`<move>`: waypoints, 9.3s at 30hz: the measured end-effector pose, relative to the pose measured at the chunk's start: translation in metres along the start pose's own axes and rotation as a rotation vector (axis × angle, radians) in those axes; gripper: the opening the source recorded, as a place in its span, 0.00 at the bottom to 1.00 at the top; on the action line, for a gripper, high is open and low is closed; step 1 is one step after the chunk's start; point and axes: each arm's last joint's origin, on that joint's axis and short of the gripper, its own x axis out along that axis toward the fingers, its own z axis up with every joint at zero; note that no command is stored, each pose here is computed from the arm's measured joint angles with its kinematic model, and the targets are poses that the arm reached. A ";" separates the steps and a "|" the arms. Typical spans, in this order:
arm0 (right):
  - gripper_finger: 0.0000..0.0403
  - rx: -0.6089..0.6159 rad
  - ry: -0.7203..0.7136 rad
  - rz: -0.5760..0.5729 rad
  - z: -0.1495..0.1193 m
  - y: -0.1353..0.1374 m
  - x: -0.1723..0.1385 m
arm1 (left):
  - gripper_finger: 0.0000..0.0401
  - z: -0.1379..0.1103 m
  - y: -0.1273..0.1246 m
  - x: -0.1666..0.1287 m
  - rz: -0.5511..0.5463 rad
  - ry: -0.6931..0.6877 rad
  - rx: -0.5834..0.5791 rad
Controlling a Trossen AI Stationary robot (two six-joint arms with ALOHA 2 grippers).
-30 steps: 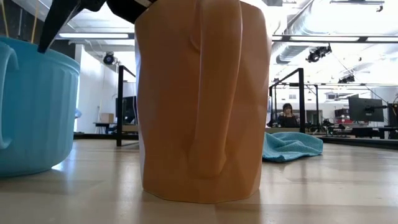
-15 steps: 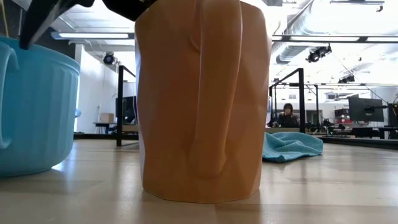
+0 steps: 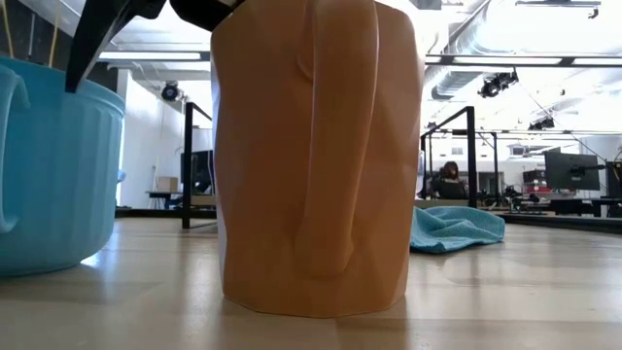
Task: Stack small to large cups/mugs on shelf
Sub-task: Put the blue mug on the shelf
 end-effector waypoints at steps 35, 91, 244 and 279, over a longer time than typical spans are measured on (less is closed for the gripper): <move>0.25 0.003 0.011 0.008 -0.002 0.001 0.000 | 0.30 0.005 -0.007 0.025 -0.002 0.076 0.055; 0.25 0.014 0.049 0.082 -0.007 0.003 0.000 | 0.10 -0.054 0.081 -0.130 0.201 -0.020 0.145; 0.25 0.020 0.224 0.289 -0.016 0.037 0.019 | 0.10 -0.171 0.288 -0.073 0.255 0.011 0.185; 0.25 -0.010 0.226 0.319 -0.016 0.038 0.019 | 0.10 -0.163 0.284 -0.070 0.240 -0.002 0.238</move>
